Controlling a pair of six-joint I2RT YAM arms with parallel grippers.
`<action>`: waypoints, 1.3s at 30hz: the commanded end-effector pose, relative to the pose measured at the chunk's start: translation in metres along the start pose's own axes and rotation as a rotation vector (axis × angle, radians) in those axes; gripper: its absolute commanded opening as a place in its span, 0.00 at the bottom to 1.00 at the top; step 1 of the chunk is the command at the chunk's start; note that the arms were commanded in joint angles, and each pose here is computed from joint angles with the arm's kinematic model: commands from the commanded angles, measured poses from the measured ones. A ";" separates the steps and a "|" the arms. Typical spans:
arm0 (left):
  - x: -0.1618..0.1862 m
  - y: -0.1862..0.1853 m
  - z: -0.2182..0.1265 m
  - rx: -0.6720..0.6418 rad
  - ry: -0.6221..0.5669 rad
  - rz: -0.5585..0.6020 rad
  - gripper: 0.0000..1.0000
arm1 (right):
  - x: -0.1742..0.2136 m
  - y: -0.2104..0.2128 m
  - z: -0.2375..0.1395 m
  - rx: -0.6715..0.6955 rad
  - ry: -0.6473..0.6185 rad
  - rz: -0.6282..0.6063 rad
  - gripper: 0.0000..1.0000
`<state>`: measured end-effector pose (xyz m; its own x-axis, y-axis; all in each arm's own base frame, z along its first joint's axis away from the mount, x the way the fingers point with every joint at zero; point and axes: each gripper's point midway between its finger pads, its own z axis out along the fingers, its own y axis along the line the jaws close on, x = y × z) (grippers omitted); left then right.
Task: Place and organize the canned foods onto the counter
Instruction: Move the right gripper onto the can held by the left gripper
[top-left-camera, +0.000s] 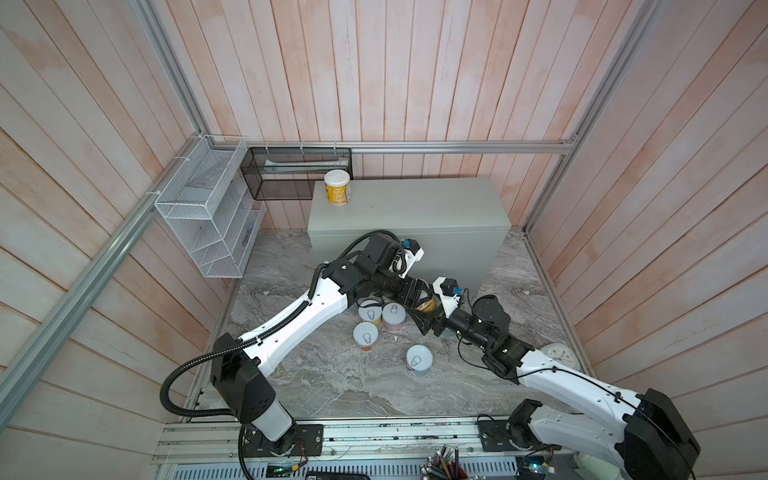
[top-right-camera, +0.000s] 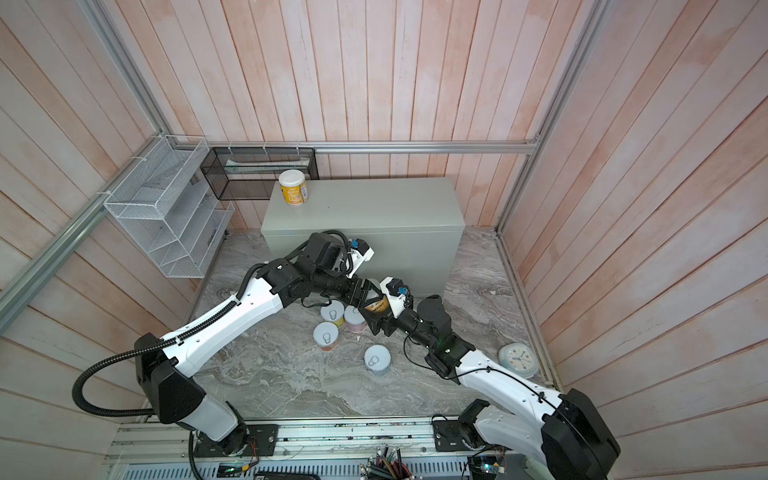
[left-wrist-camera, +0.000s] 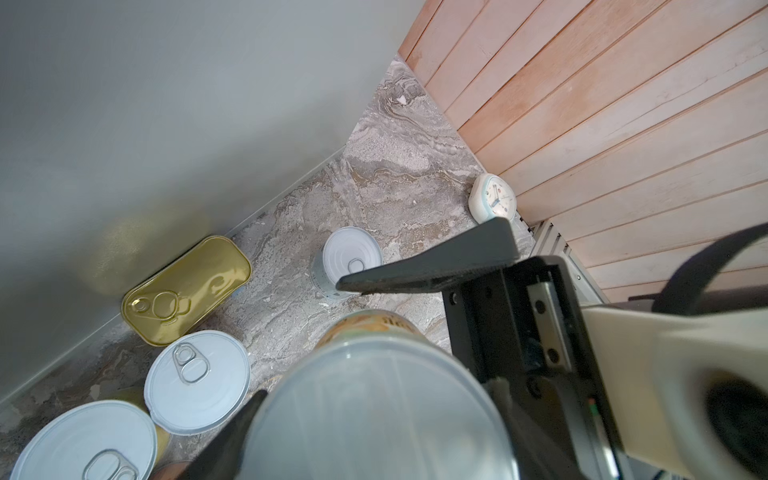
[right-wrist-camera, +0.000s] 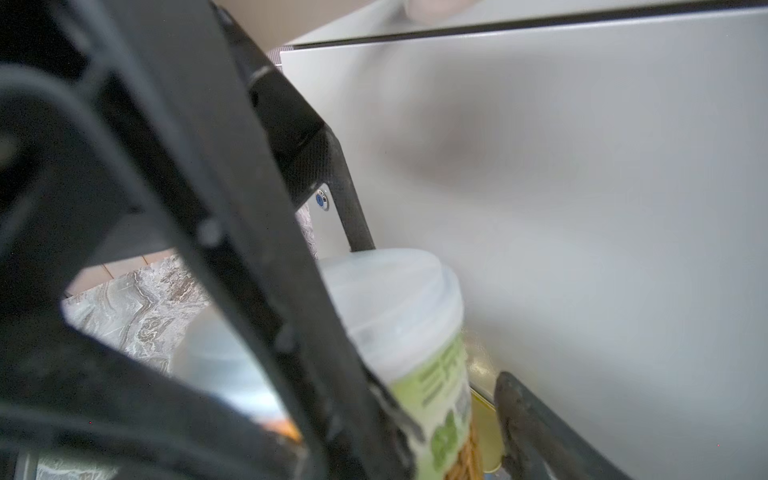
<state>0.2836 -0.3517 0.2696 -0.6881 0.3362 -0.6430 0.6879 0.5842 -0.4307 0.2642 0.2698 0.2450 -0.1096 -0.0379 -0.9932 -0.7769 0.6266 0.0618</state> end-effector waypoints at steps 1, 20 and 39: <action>-0.015 -0.018 -0.004 0.079 -0.054 0.034 0.49 | -0.021 0.001 0.003 -0.001 -0.060 -0.027 0.93; -0.019 -0.023 0.000 0.115 -0.049 0.038 0.48 | -0.022 0.002 0.006 -0.009 -0.079 -0.025 0.66; -0.017 0.008 -0.006 -0.001 -0.085 -0.017 0.93 | -0.035 -0.005 -0.003 0.043 -0.134 0.040 0.59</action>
<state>0.2982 -0.3523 0.2689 -0.6955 0.2915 -0.6568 0.6715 0.5891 -0.4496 0.2693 0.2710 0.2397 -0.1407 -0.0150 -0.9899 -0.7555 0.6478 0.0975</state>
